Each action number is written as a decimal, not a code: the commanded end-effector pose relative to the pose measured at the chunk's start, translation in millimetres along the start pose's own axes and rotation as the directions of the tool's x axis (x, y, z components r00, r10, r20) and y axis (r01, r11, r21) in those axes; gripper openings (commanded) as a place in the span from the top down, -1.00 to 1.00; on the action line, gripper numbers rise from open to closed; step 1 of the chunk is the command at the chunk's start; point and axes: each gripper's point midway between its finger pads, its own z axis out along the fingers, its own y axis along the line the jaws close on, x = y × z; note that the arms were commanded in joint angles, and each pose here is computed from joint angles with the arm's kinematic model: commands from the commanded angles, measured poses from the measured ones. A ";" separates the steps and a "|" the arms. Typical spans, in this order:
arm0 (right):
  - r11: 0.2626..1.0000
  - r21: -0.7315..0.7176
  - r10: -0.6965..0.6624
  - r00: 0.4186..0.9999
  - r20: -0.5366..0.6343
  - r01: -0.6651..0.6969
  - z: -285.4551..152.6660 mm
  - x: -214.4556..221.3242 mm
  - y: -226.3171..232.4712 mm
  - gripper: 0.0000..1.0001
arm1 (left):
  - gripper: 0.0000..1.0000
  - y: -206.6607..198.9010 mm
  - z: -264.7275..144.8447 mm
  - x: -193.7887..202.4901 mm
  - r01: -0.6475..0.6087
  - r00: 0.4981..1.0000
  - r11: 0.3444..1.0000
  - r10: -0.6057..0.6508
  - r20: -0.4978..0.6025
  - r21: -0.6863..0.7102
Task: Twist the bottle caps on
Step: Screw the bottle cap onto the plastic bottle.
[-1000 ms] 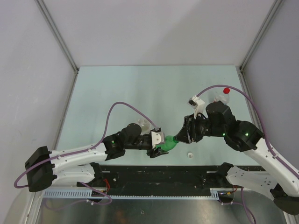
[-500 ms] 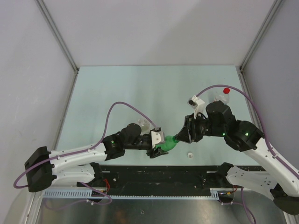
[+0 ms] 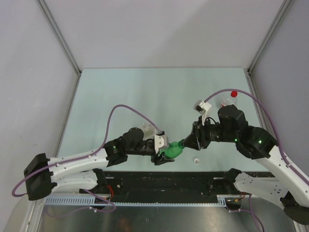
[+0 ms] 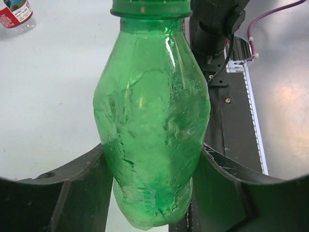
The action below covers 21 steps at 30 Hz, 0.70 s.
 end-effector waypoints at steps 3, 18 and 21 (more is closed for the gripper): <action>0.996 -0.074 -0.046 0.998 -0.048 0.042 -4.0 4.9 13.0 0.89 | 1.00 4.0 -7.7 -70.0 -0.082 0.977 0.996 0.086 0.197 -0.026; 0.998 0.059 -0.019 0.996 -0.090 0.024 8.4 11.3 -14.0 0.99 | 1.00 30.7 -19.2 -107.7 -0.100 0.953 0.976 0.149 0.263 -0.191; 0.994 0.108 0.036 0.996 -0.076 -0.028 15.8 8.9 -22.0 1.00 | 1.00 46.6 -16.9 -105.2 -0.101 0.958 0.960 0.165 0.234 -0.263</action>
